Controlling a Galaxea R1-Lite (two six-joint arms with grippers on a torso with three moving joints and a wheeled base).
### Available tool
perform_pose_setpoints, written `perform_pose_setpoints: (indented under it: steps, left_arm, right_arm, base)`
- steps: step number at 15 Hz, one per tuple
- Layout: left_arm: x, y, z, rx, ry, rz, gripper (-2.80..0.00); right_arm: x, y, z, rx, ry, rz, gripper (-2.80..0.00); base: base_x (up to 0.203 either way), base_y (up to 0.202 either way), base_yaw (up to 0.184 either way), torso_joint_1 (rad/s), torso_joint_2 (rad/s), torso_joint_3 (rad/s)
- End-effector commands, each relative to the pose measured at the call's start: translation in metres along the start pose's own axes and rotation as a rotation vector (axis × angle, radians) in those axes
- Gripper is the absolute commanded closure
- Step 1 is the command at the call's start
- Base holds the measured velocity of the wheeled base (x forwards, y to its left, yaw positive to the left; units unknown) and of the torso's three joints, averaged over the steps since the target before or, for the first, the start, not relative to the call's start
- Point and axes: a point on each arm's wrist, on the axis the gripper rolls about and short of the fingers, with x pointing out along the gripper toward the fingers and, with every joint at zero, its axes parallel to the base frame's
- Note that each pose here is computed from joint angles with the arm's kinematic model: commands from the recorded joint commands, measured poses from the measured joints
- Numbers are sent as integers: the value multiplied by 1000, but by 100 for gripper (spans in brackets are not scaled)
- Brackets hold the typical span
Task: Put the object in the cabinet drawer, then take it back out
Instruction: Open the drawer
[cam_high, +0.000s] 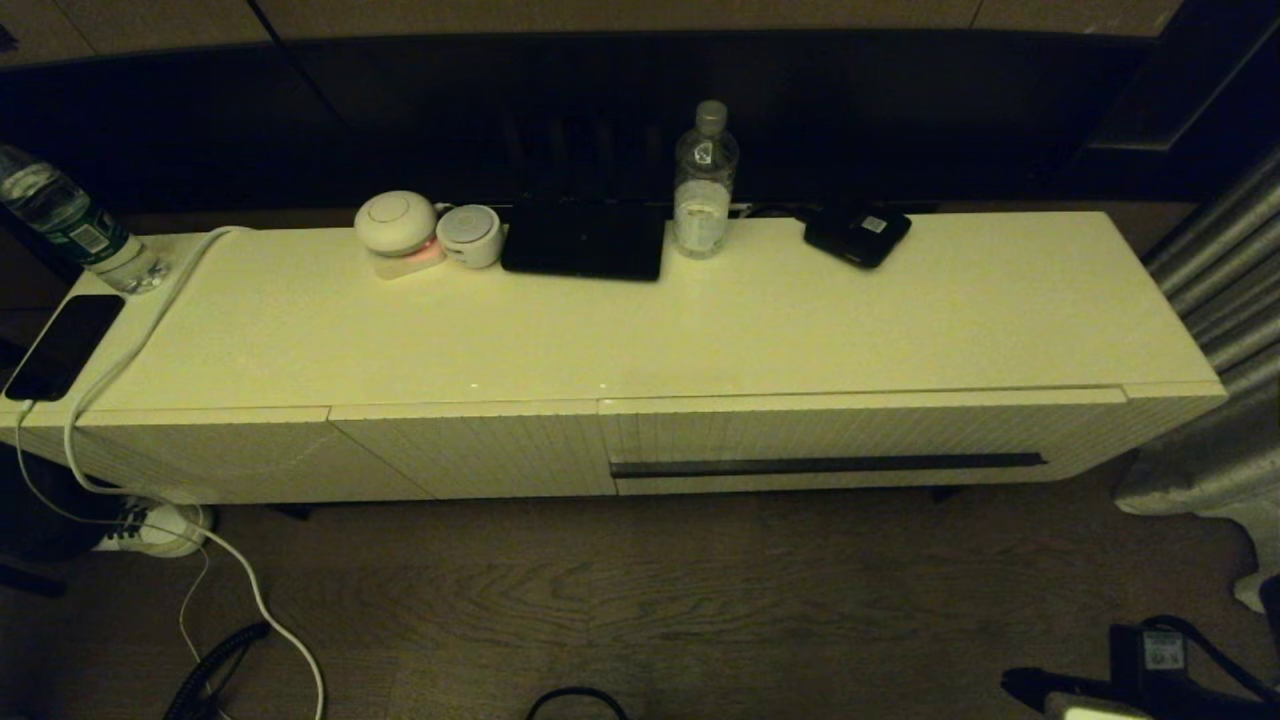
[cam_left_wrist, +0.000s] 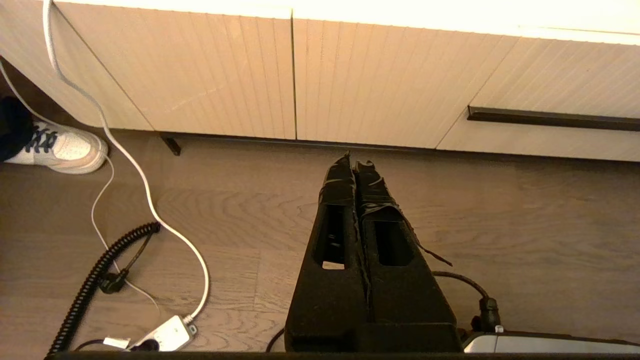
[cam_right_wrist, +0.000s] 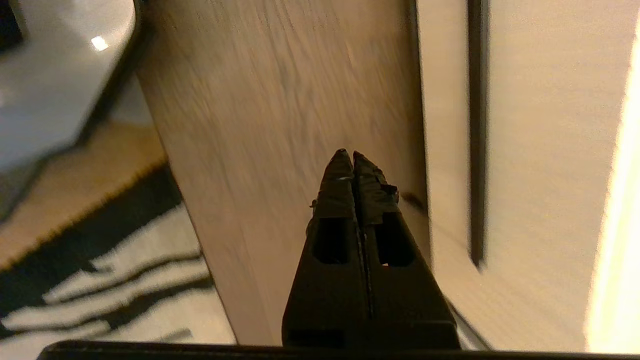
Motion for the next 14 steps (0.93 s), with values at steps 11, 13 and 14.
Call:
perform_pose_setpoints:
  steps: [11, 13, 14]
  left_arm:
    - [0, 0, 0, -1, -2, 1, 0]
    - [0, 0, 0, -1, -2, 1, 0]
    - [0, 0, 0, -1, -2, 1, 0]
  right_arm:
    - [141, -34, 16, 143, -120, 28, -280]
    - [150, -35, 12, 146, -177, 41, -280]
    - [151, -36, 8, 147, -198, 58, -280]
  base:
    - [0, 0, 0, 0, 0, 0]
    - [0, 0, 0, 0, 0, 0]
    - [0, 0, 0, 0, 0, 0]
